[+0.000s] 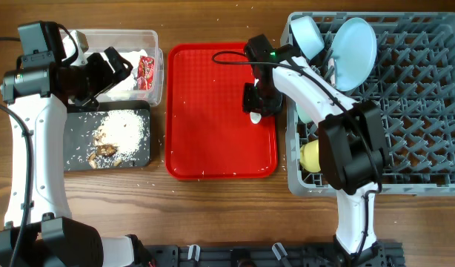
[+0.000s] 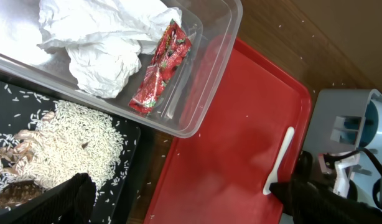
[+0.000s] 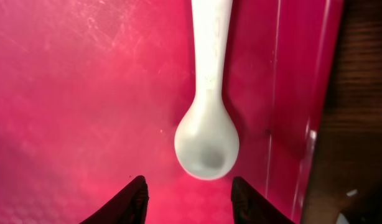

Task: Sort waste into correct bins and load items into the dishwasher rack
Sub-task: 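Pick the white spoon with the right gripper and drop it in the rack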

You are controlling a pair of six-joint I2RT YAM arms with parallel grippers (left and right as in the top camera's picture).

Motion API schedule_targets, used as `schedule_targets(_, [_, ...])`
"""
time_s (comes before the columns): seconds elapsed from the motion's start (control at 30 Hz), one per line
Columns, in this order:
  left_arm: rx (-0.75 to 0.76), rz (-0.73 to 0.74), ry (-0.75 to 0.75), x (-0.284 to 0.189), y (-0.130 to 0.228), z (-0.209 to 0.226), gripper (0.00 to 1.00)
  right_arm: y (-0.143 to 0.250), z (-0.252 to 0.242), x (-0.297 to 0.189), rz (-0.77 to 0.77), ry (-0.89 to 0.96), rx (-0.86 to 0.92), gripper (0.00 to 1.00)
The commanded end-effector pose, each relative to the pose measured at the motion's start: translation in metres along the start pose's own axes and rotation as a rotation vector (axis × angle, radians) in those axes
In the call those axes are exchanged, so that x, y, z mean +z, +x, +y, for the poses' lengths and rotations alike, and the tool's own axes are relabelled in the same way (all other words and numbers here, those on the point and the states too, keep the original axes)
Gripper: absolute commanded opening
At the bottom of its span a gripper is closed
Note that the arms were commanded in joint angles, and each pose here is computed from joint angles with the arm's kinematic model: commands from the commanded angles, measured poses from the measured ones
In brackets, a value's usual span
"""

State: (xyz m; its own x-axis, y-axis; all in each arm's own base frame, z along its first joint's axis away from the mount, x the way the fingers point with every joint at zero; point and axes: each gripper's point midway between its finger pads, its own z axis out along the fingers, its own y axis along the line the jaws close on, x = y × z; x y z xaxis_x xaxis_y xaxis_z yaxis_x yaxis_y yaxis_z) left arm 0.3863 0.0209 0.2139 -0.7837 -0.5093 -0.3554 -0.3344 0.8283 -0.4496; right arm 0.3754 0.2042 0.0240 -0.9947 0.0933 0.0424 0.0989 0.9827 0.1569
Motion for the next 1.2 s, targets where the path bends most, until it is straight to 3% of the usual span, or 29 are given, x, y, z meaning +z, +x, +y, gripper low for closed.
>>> schedule_targets(0.0, [0.005,-0.010,0.001,-0.002,-0.003,-0.001,1.00,0.001,-0.007,0.023,0.039,0.023,0.028,0.40])
schedule_targets(0.17, [0.005,-0.010,0.001,-0.002,-0.003,-0.001,1.00,-0.009,-0.006,0.032,0.006,0.026,0.024,0.33])
schedule_targets(0.27, [0.005,-0.010,0.001,-0.002,-0.003,-0.001,1.00,-0.009,-0.008,0.036,0.015,0.030,0.027,0.16])
schedule_targets(0.3, [0.005,-0.010,0.001,-0.002,-0.003,-0.001,1.00,-0.008,-0.008,0.036,0.016,0.030,0.026,0.04])
schedule_targets(0.57, [0.005,-0.010,0.001,-0.002,-0.003,-0.001,1.00,-0.013,0.002,0.031,0.003,-0.030,-0.031,0.04])
schedule_targets(0.63, [0.005,-0.010,0.001,-0.002,-0.003,-0.001,1.00,-0.026,0.014,0.002,-0.068,-0.066,-0.101,0.04])
schedule_targets(0.77, [0.005,-0.010,0.001,-0.002,-0.003,-0.001,1.00,-0.047,0.023,-0.115,-0.320,-0.147,-0.202,0.04])
schedule_targets(0.87, [0.005,-0.010,0.001,-0.002,-0.003,-0.001,1.00,-0.046,-0.007,-0.196,-0.512,-0.099,-0.183,0.04])
schedule_targets(1.0, [0.005,-0.010,0.001,-0.002,-0.003,-0.001,1.00,-0.021,-0.059,-0.236,-0.543,0.029,-0.098,0.04])
schedule_targets(1.07, [0.005,-0.010,0.001,-0.002,-0.003,-0.001,1.00,0.000,-0.125,-0.242,-0.485,0.267,0.009,0.04])
schedule_targets(1.17, [0.005,-0.010,0.001,-0.002,-0.003,-0.001,1.00,0.034,-0.189,-0.215,-0.292,0.437,0.155,0.04])
